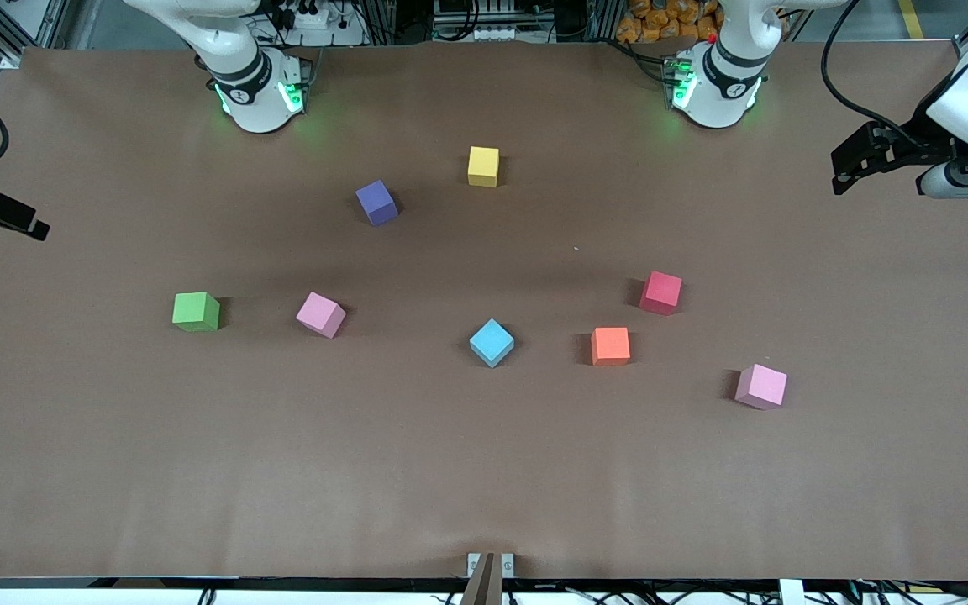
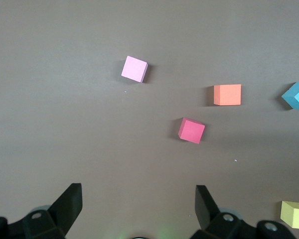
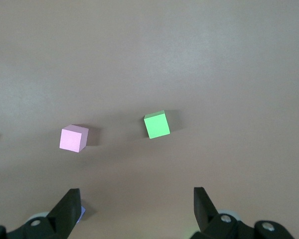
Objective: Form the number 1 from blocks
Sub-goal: 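Grasp the yellow block with the left gripper while the right gripper moves out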
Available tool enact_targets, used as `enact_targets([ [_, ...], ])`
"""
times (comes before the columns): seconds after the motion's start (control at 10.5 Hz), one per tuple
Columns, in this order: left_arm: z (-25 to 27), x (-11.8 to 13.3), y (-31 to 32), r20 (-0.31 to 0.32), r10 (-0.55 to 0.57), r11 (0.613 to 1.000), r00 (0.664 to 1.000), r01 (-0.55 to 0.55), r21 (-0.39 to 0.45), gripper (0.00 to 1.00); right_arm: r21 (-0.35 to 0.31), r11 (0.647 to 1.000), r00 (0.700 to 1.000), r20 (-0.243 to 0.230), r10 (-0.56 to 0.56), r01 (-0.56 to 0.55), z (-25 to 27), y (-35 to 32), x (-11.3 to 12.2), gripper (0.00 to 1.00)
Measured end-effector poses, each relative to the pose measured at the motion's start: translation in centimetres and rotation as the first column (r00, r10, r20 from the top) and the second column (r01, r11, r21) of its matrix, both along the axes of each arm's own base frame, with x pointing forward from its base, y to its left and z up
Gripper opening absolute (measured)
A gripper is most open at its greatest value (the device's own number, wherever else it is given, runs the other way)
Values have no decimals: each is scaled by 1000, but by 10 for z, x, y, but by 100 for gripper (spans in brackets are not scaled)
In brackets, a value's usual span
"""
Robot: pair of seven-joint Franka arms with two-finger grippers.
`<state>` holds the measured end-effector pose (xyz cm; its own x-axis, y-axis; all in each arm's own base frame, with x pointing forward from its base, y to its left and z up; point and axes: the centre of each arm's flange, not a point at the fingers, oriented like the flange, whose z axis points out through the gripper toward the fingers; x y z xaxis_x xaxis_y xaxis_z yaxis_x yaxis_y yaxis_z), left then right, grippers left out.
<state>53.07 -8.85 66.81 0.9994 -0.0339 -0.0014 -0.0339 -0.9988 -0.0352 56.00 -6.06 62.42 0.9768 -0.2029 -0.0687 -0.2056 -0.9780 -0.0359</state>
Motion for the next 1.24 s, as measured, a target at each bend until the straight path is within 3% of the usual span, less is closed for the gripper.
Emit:
enact_targets([
  [0.48, -12, 3, -4, -39, -5, 1000, 999, 5, 2, 100, 0, 1000, 1000, 0, 0, 0, 0, 0, 0, 100],
  [0.86, -92, 11, -77, -187, -35, 999, 982, 29, -34, 100, 4, 1000, 1000, -11, 21, -21, -4, 2, 1, 100],
  [1.24, -179, -27, -185, -223, -47, 998, 974, 37, -51, 100, 15, 997, 996, -44, 77, -76, -20, 6, 2, 100],
])
